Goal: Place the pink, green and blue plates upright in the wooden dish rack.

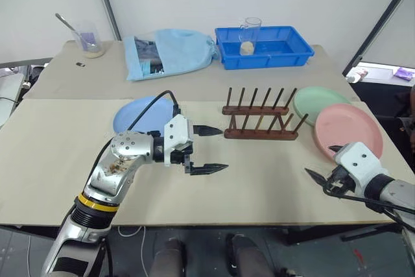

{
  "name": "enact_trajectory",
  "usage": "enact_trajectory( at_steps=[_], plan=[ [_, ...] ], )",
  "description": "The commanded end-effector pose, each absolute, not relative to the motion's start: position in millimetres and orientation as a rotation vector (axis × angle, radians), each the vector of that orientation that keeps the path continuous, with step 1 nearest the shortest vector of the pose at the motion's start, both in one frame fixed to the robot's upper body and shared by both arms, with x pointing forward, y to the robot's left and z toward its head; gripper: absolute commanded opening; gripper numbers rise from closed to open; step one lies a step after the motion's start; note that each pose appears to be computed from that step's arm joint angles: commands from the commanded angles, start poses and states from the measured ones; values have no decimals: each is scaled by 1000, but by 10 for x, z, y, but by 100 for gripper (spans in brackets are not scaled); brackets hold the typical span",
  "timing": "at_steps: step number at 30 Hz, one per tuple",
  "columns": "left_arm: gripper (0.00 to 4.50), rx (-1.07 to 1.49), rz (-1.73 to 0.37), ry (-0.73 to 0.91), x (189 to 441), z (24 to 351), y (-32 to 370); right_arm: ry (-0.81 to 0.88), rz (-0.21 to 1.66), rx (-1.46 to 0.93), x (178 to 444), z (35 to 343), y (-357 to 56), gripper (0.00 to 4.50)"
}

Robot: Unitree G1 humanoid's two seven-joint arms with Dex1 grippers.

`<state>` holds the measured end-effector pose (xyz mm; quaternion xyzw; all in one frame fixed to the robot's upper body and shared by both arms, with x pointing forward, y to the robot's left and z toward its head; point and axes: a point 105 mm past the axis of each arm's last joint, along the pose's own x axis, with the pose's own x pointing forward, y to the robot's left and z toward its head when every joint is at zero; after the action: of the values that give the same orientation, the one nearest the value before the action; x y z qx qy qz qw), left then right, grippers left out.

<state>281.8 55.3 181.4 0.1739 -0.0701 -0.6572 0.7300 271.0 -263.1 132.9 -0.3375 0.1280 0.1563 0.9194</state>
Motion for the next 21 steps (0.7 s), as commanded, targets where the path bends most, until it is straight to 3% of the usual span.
enact_trajectory(
  at_steps=[1, 13, 21],
  plan=[
    [448, 396, -1502, -215, 2753, 1946, 466, 244, 180, -695, 2891, 1342, -2804, 444],
    [448, 407, -1501, -245, 2747, 1962, 398, 346, 100, -580, 3231, 1180, -3095, 444],
    [450, 411, -1481, -255, 2757, 1959, 400, 343, 94, -568, 3293, 1211, -3050, 188]
  ],
)
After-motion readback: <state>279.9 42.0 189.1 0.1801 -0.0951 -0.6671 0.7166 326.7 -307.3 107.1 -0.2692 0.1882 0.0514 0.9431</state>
